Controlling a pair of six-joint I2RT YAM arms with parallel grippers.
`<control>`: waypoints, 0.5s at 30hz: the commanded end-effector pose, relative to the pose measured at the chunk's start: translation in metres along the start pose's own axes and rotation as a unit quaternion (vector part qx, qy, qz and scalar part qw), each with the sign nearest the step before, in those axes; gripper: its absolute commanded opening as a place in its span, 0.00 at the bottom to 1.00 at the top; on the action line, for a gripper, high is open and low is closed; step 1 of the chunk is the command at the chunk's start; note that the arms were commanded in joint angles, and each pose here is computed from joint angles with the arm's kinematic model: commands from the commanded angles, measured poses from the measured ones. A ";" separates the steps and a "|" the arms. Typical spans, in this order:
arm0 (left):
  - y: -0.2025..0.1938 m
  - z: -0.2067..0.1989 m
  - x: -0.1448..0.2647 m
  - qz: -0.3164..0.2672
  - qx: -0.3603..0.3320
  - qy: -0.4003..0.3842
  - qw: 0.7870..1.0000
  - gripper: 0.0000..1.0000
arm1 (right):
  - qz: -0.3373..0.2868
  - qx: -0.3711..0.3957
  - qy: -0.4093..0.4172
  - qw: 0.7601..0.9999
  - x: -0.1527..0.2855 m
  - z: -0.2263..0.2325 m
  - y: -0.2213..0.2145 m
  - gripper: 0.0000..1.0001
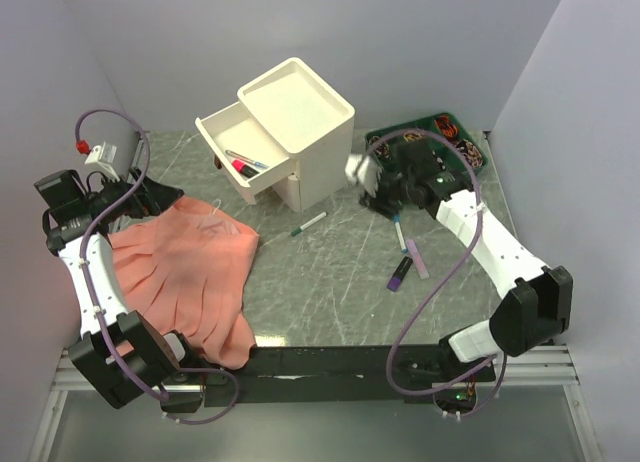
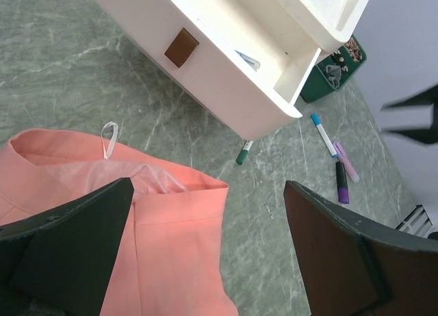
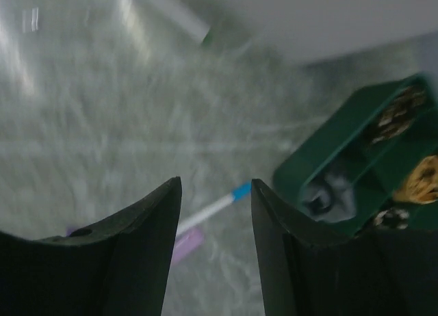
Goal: Sort the stationery into containers
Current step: Place the pen in the drawer.
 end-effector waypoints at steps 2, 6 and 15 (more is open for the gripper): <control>-0.003 -0.002 -0.001 -0.001 -0.012 -0.012 1.000 1.00 | 0.147 0.208 0.199 0.946 0.015 0.047 -0.100 0.54; -0.003 -0.002 0.000 -0.004 -0.012 -0.002 1.000 0.99 | 0.142 0.299 0.209 0.920 0.005 0.060 -0.125 0.54; -0.004 -0.007 0.005 0.011 -0.010 0.008 1.000 0.99 | 0.178 0.339 0.251 0.889 -0.023 0.066 -0.147 0.54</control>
Point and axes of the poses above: each gripper's point midway between its finger pads, its own x axis back along the fingers, its own z axis along the line the jaws close on, y = z × x, the point moved 10 cm from there along x, back along the fingers, and after that the axes turned 7 degrees about -x, right-handed, at the moved point
